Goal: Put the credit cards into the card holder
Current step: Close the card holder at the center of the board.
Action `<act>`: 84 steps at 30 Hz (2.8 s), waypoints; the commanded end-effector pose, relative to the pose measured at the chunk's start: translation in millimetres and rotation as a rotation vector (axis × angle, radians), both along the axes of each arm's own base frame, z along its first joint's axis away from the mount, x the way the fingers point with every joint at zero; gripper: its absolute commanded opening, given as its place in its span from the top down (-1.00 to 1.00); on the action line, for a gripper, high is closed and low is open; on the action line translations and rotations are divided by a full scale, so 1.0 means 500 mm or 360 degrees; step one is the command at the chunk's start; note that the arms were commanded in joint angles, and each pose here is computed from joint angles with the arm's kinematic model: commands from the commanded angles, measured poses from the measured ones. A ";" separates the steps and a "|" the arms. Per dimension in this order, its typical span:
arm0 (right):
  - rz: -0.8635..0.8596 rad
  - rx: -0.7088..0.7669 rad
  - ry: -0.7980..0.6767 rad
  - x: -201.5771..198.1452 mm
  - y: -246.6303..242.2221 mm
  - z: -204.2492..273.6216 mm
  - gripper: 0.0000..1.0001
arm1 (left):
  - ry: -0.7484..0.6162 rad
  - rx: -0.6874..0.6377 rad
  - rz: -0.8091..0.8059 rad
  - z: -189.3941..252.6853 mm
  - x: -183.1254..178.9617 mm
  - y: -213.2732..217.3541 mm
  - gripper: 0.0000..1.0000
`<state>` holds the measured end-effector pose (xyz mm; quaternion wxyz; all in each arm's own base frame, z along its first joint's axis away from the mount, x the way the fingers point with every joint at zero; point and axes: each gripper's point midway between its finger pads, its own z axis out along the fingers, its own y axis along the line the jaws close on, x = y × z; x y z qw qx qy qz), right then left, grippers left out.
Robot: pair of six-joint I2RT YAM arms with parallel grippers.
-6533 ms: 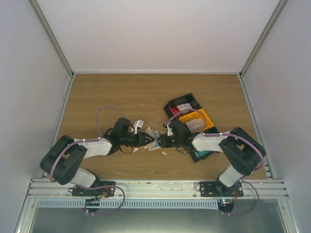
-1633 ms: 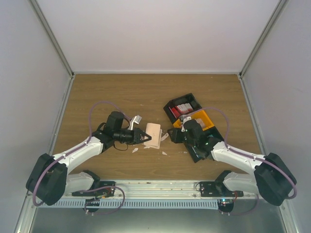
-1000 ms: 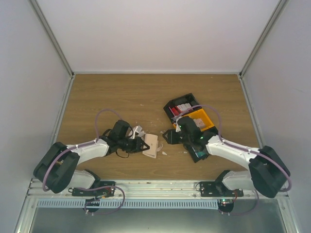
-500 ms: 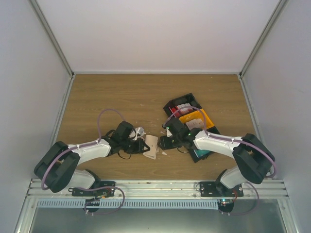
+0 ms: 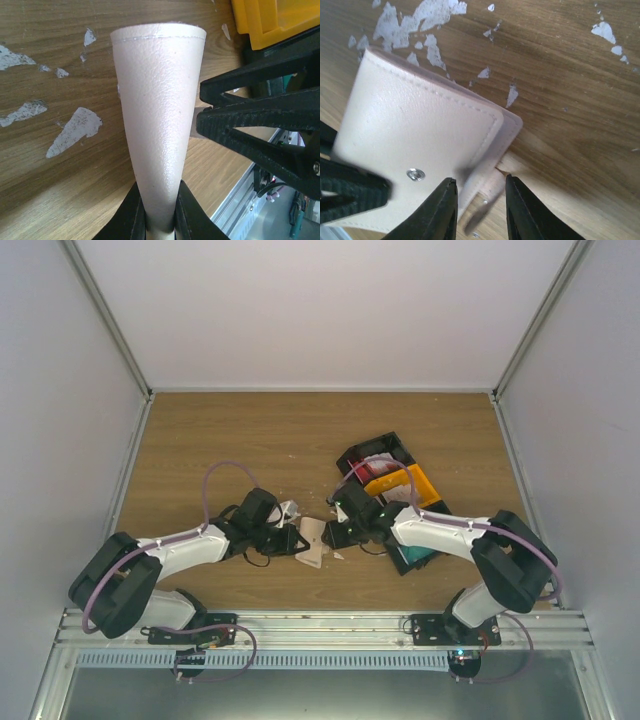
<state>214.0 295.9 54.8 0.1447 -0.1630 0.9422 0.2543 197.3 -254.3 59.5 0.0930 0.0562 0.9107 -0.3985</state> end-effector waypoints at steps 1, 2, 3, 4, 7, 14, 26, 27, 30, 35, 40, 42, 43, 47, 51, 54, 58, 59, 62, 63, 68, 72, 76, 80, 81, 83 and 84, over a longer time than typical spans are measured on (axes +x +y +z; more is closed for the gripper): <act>-0.0025 -0.0039 -0.0019 -0.005 -0.015 0.003 0.52 | -0.0108 -0.0034 -0.0002 0.034 0.020 -0.013 0.99; -0.0021 -0.0032 -0.0015 -0.009 -0.016 0.004 0.58 | -0.0109 -0.0034 -0.0008 0.033 0.018 -0.014 0.99; -0.0017 -0.0024 -0.0009 -0.012 -0.017 0.004 0.64 | -0.0114 -0.0039 -0.0007 0.035 0.019 -0.014 0.99; -0.0014 -0.0015 -0.0006 -0.015 -0.017 0.004 0.69 | -0.0118 -0.0039 -0.0007 0.036 0.019 -0.014 0.99; -0.0016 0.0015 0.0008 -0.020 -0.016 0.006 0.87 | -0.0122 -0.0041 -0.0004 0.038 0.019 -0.013 1.00; -0.0024 -0.0003 0.0046 -0.031 -0.023 -0.007 0.75 | -0.0117 -0.0030 0.0000 0.035 0.018 -0.011 0.99; -0.0058 0.0040 0.0047 -0.041 -0.028 0.004 0.99 | -0.0107 -0.0023 0.0007 0.029 0.017 -0.009 0.99; -0.0063 0.0048 0.0034 -0.038 -0.027 0.006 0.99 | -0.0103 -0.0021 0.0010 0.028 0.016 -0.008 0.97; -0.0082 0.0045 0.0000 -0.024 -0.022 0.014 0.99 | -0.0081 -0.0014 0.0016 0.017 0.009 -0.004 0.80; -0.0127 -0.0005 -0.0046 0.001 -0.020 0.019 0.99 | -0.0034 0.0040 0.0052 -0.016 -0.007 0.017 0.34; -0.0133 -0.0071 -0.0080 0.021 -0.016 0.020 0.99 | -0.0057 0.0140 0.0146 -0.033 -0.003 0.046 0.03; -0.0121 -0.0079 -0.0082 0.026 -0.010 0.020 0.99 | -0.0072 0.0158 0.0167 -0.033 0.000 0.052 0.01; -0.0115 -0.0081 -0.0086 0.029 -0.007 0.022 0.99 | -0.0078 0.0164 0.0176 -0.033 0.001 0.054 0.01; -0.0079 -0.0095 -0.0085 0.038 0.009 0.021 0.99 | -0.0087 0.0156 0.0176 -0.036 0.008 0.048 0.15; -0.0039 -0.0122 -0.0085 0.040 0.020 0.017 0.99 | -0.0081 0.0161 0.0163 -0.046 0.016 0.040 0.36; 0.0010 -0.0125 -0.0087 0.037 0.034 0.015 0.99 | -0.0081 0.0160 0.0149 -0.049 0.023 0.033 0.46; 0.0091 -0.0111 -0.0083 0.029 0.058 0.010 0.99 | -0.0065 0.0164 0.0137 -0.056 0.025 0.028 0.51; 0.0105 -0.0113 -0.0078 0.029 0.063 0.007 0.99 | -0.0062 0.0168 0.0136 -0.057 0.026 0.028 0.52; 0.0119 -0.0130 -0.0074 0.032 0.069 -0.001 0.99 | -0.0059 0.0181 0.0142 -0.058 0.028 0.028 0.51; 0.0114 -0.0143 -0.0080 0.034 0.067 -0.003 0.99 | -0.0062 0.0186 0.0148 -0.056 0.029 0.030 0.51; 0.0121 -0.0147 -0.0088 0.039 0.071 -0.006 0.99 | -0.0115 0.0167 0.0163 -0.032 0.038 0.029 0.48; 0.0140 -0.0138 -0.0094 0.042 0.080 -0.011 0.99 | -0.0152 0.0170 0.0201 -0.016 0.048 0.033 0.48; 0.0157 -0.0159 -0.0078 0.041 0.080 -0.024 0.99 | -0.0183 0.0179 0.0267 -0.008 0.057 0.041 0.42; 0.0164 -0.0182 -0.0069 0.040 0.079 -0.035 0.99 | -0.0154 0.0191 0.0278 -0.021 0.055 0.044 0.38; 0.0157 -0.0193 -0.0069 0.041 0.078 -0.037 0.99 | -0.0142 0.0199 0.0278 -0.026 0.053 0.044 0.37; 0.0147 -0.0204 -0.0075 0.045 0.078 -0.040 0.99 | -0.0117 0.0210 0.0279 -0.036 0.049 0.046 0.37; 0.0140 -0.0207 -0.0075 0.047 0.077 -0.040 0.99 | -0.0108 0.0213 0.0282 -0.041 0.047 0.047 0.36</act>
